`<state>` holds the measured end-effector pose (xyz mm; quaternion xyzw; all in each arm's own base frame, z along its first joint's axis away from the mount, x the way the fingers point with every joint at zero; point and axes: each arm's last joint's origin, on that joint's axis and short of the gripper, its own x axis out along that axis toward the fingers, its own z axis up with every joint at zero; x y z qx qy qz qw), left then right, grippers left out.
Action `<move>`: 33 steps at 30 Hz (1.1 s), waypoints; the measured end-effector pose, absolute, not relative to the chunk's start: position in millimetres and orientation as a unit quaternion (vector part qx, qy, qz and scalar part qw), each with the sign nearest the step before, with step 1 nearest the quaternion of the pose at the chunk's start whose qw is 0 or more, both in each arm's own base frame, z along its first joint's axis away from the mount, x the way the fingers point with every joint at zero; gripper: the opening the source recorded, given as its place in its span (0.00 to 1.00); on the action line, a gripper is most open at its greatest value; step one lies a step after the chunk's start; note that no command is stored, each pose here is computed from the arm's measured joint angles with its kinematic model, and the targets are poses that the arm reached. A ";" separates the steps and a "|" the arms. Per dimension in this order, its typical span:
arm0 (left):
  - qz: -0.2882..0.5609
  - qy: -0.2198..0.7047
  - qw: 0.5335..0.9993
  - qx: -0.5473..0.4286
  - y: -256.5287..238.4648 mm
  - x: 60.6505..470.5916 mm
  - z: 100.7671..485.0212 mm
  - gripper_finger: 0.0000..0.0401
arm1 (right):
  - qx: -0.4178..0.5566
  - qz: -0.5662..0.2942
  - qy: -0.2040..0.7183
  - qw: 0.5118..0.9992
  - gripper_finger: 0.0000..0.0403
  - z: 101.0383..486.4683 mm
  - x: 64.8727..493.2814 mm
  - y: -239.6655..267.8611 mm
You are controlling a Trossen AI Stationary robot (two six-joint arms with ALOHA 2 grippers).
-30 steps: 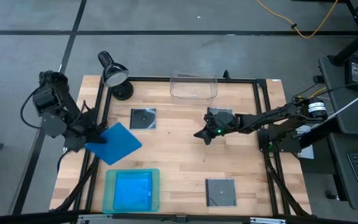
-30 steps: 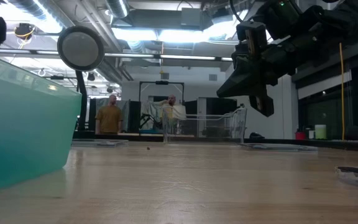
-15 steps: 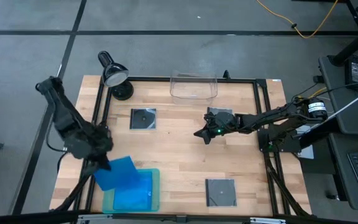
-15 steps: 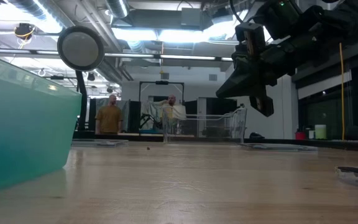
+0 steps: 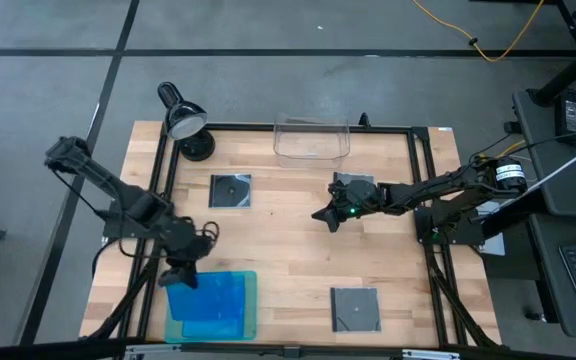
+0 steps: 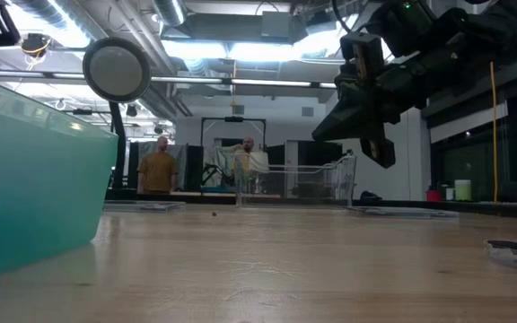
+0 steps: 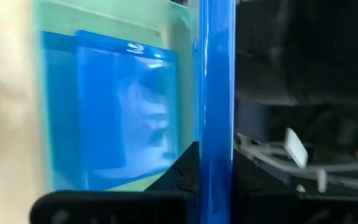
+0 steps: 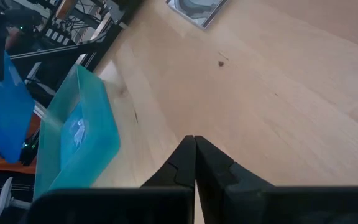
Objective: Pick & place jewel cases by type
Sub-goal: Put the blue CD case into the blue bin
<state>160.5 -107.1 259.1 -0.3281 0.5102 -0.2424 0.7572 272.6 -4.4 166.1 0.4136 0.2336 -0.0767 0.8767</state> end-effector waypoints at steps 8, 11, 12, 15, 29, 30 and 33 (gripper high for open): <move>-0.296 0.523 0.724 -0.338 -111.2 181.2 249.4 0.06 | 0.401 -0.064 0.239 0.882 0.02 166.0 272.6 -0.1; -0.292 0.530 0.723 -0.333 -112.4 183.8 245.4 0.06 | 0.402 -0.059 0.243 0.881 0.02 165.7 272.4 0.3; -0.291 0.532 0.722 -0.332 -113.0 185.0 243.7 0.06 | 0.402 -0.058 0.243 0.881 0.02 165.8 272.4 0.3; -0.281 0.541 0.722 -0.326 -114.8 188.8 237.6 0.06 | 0.401 -0.058 0.243 0.881 0.02 165.8 272.4 0.3; -0.238 0.574 0.718 -0.314 -127.3 203.9 211.1 0.06 | 0.393 -0.053 0.245 0.885 0.02 165.7 272.4 0.5; -0.234 0.571 0.721 -0.314 -128.5 204.7 210.8 0.06 | 0.393 -0.053 0.245 0.885 0.02 165.8 272.4 0.5; -0.211 0.564 0.734 -0.314 -131.0 207.1 208.0 0.06 | 0.393 -0.053 0.245 0.885 0.02 165.7 272.4 0.5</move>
